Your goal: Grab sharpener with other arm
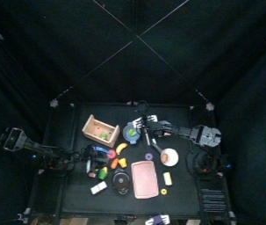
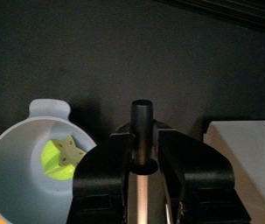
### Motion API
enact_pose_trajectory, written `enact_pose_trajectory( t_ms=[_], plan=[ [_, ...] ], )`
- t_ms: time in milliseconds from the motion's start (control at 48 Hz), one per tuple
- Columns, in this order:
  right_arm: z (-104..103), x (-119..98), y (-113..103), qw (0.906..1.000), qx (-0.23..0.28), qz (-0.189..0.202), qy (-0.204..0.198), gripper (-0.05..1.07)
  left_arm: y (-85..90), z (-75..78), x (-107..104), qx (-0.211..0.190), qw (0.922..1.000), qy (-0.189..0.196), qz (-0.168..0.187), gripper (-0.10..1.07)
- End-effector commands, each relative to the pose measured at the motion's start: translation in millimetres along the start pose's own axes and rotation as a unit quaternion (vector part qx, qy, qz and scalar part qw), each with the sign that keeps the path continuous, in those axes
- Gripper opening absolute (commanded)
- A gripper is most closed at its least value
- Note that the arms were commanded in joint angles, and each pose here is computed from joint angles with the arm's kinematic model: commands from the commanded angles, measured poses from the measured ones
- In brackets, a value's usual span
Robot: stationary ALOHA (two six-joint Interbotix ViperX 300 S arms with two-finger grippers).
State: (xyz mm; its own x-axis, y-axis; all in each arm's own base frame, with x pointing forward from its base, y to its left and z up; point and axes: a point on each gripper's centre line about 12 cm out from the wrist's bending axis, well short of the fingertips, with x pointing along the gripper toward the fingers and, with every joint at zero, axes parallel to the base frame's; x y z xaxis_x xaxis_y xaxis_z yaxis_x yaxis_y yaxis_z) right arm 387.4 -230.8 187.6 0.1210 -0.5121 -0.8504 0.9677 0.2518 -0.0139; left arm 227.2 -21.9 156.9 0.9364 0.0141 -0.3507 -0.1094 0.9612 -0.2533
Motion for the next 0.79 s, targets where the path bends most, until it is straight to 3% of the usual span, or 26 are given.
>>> enact_pose_trajectory(
  t_ms=[0,146,333,625,771],
  plan=[
    [22,-29,2,0.9989,0.013,0.029,-0.035,0.55,-1.6,4.0,2,-0.005,1.0000,-0.007,0.000,0.86],
    [29,-48,4,0.9974,0.008,0.043,-0.057,0.55,-2.4,9.6,3,-0.013,0.9998,-0.018,0.002,0.86],
    [33,-92,6,0.9914,-0.015,0.073,-0.108,0.55,-2.5,36.6,11,-0.030,0.9976,-0.061,0.011,0.86],
    [10,-164,27,0.9635,-0.092,0.148,-0.203,0.55,8.1,65.4,27,-0.042,0.9920,-0.111,0.043,0.86],
    [-7,-197,31,0.9445,-0.116,0.176,-0.252,0.55,16.2,84.9,45,-0.059,0.9844,-0.150,0.071,0.86]
  ],
)
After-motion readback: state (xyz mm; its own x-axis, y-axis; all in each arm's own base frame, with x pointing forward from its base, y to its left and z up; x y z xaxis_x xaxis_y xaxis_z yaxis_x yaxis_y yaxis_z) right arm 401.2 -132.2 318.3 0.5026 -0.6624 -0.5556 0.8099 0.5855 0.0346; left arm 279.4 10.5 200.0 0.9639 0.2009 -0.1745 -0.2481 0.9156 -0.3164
